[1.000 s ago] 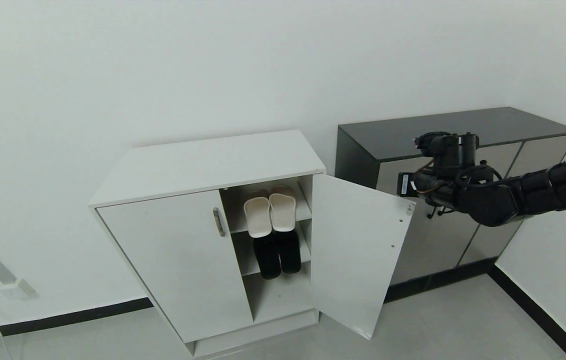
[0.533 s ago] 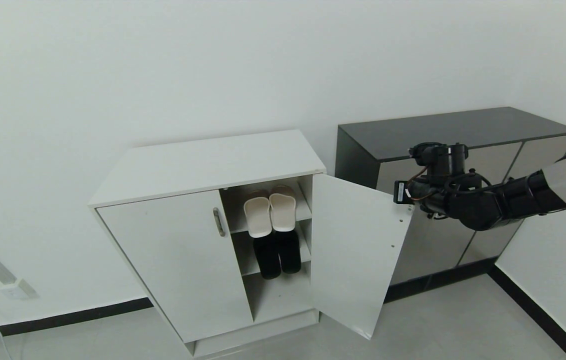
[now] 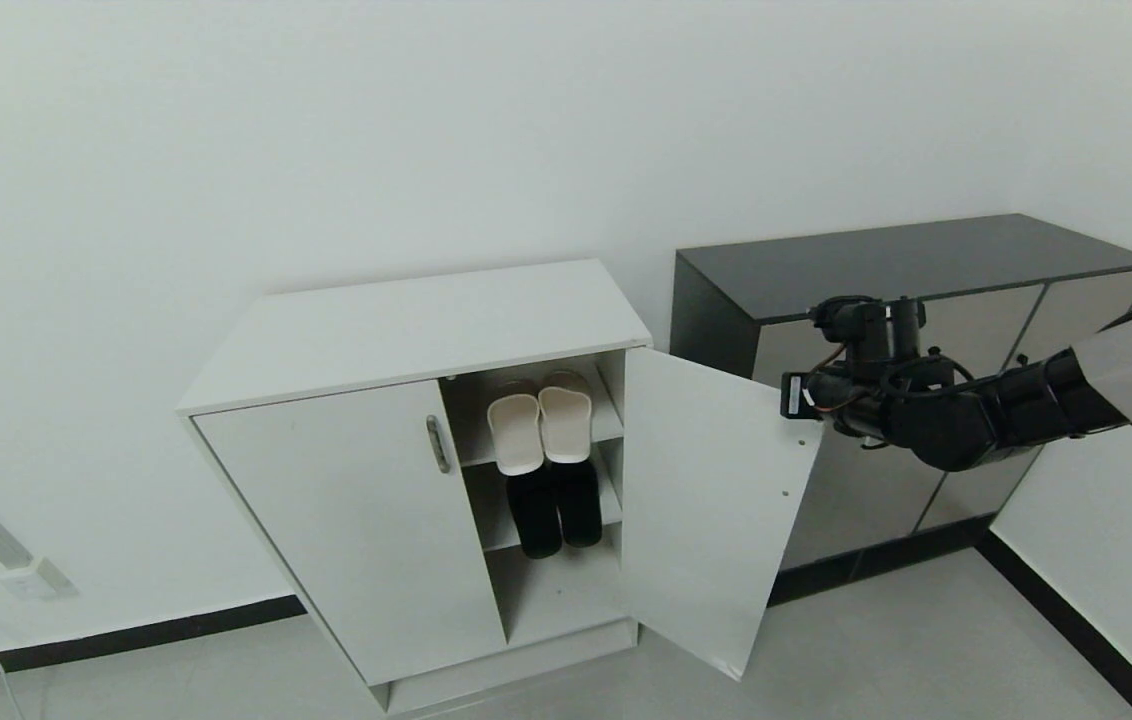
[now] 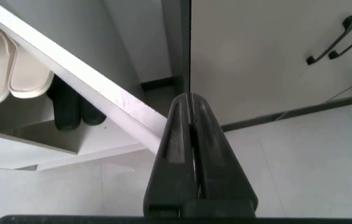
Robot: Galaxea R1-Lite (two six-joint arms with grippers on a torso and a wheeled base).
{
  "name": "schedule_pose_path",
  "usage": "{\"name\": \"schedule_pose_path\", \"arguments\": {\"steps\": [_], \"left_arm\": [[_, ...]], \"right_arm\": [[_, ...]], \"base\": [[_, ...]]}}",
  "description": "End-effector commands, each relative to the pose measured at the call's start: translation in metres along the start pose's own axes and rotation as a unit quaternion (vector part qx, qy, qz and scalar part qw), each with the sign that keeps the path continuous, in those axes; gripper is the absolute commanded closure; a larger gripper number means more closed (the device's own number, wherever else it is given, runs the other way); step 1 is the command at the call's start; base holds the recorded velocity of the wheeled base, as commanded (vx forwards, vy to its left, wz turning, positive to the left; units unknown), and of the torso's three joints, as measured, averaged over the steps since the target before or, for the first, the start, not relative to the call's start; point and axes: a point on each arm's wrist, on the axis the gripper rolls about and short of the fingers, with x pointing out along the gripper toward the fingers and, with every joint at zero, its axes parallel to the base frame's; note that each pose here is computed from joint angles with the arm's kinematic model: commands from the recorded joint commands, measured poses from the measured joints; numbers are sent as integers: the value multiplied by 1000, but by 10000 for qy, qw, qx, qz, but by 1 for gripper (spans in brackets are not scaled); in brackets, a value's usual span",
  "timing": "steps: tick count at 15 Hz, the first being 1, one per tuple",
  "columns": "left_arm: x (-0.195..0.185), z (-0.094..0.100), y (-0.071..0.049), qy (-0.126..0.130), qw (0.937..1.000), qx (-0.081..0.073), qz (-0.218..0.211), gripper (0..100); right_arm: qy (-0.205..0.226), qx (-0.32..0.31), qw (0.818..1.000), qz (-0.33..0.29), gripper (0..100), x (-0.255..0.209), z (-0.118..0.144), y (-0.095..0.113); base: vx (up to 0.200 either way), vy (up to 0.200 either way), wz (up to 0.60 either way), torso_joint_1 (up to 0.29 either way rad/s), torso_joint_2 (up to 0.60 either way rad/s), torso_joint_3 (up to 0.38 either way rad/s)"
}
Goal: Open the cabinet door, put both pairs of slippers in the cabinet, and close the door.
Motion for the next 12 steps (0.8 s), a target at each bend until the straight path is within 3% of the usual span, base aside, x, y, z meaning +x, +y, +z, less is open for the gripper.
{"name": "schedule_pose_path", "arguments": {"steps": [1, 12], "left_arm": [[0, 0, 0, 10, 10000, -2, 2, 100], [0, 0, 0, 2, 10000, -9, 2, 100]], "right_arm": [[24, -46, 9999, 87, 100, -8, -1, 8], [299, -483, 9875, 1469, 100, -110, -25, 95]], "base": [[0, 0, 0, 0, 0, 0], [0, 0, 0, 0, 0, 0]]}}
